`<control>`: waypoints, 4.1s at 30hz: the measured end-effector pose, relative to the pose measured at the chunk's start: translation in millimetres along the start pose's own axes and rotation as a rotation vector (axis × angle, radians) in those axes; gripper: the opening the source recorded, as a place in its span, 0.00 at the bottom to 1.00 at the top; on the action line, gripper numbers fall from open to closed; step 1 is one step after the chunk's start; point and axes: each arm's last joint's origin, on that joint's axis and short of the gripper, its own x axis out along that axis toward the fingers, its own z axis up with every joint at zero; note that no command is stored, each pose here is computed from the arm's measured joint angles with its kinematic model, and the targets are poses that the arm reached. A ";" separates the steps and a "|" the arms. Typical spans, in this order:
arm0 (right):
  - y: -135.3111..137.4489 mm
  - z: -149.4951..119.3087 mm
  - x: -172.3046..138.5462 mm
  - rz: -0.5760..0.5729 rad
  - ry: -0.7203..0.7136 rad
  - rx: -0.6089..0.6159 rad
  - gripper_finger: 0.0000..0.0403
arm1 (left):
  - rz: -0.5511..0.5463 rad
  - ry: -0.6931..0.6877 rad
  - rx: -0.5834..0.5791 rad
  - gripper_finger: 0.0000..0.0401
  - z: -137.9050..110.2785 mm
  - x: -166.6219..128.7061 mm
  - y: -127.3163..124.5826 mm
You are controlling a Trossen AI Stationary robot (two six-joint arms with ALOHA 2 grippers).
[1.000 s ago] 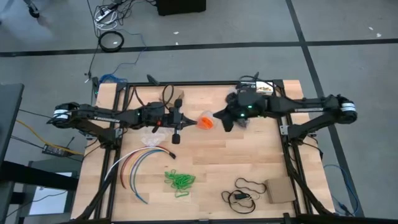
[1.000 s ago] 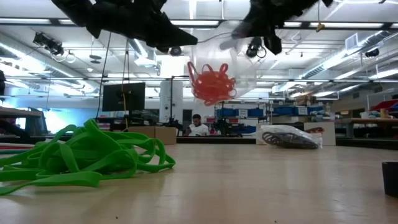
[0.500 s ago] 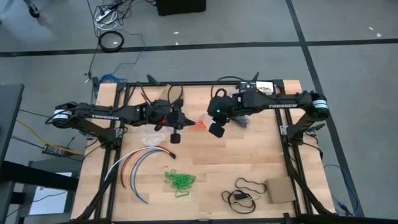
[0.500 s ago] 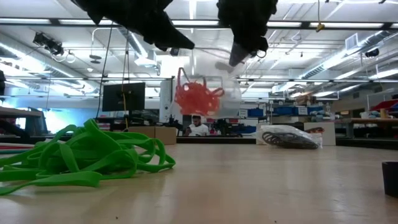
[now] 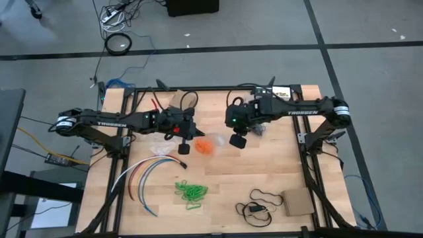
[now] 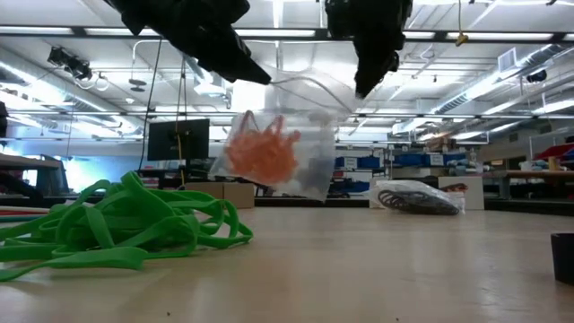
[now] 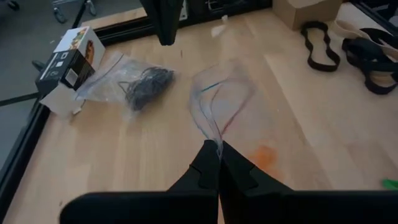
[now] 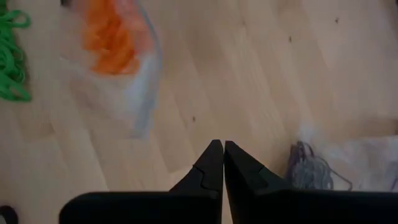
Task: Sort rubber bands
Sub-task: Close the transparent zip bag
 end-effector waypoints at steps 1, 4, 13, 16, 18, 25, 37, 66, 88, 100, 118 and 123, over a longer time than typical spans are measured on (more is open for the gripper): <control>1.5 0.5 -1.1 0.006 -0.013 -0.013 0.01 | 0.000 0.000 -0.001 0.00 0.0 0.0 0.0; 10.2 4.5 -5.1 0.081 -0.078 -0.088 0.03 | -0.001 0.004 -0.019 0.00 -0.4 0.0 0.0; 35.1 20.2 -8.9 0.153 -0.306 -0.311 0.11 | -0.004 0.005 -0.027 0.00 -0.5 0.0 -0.2; 36.3 27.8 -12.1 0.148 -0.388 -0.257 0.10 | -0.005 0.006 -0.033 0.00 -0.6 0.0 -0.3; 36.8 29.3 -12.5 0.164 -0.400 -0.215 0.08 | -0.005 0.006 -0.049 0.00 -0.7 0.0 -0.3; 37.2 36.0 -15.4 0.309 -0.448 -0.229 0.11 | -0.005 0.008 -0.057 0.00 -0.8 0.0 -0.3; 25.7 9.4 -3.4 0.017 -0.215 -0.094 0.47 | -0.004 0.003 -0.060 0.00 -0.4 0.0 -0.2; 31.1 -67.7 52.2 0.055 -0.477 0.036 0.41 | -0.015 -0.076 -0.050 0.00 6.8 -0.3 0.8; 26.2 -62.5 36.5 0.342 -0.482 -0.038 0.00 | -0.022 -0.046 -0.055 0.00 4.0 -0.1 0.1; 10.9 -39.4 -15.7 0.391 -0.390 -0.099 0.00 | -0.200 -0.053 -0.126 0.00 7.0 -2.3 -3.0; -3.5 -39.3 -22.8 0.538 -0.132 -0.057 0.00 | -0.160 -0.170 -0.135 0.00 33.3 -9.4 6.8; -4.8 -34.2 -23.5 0.564 -0.172 -0.037 0.00 | -0.156 -0.198 -0.134 0.00 36.0 -10.1 7.6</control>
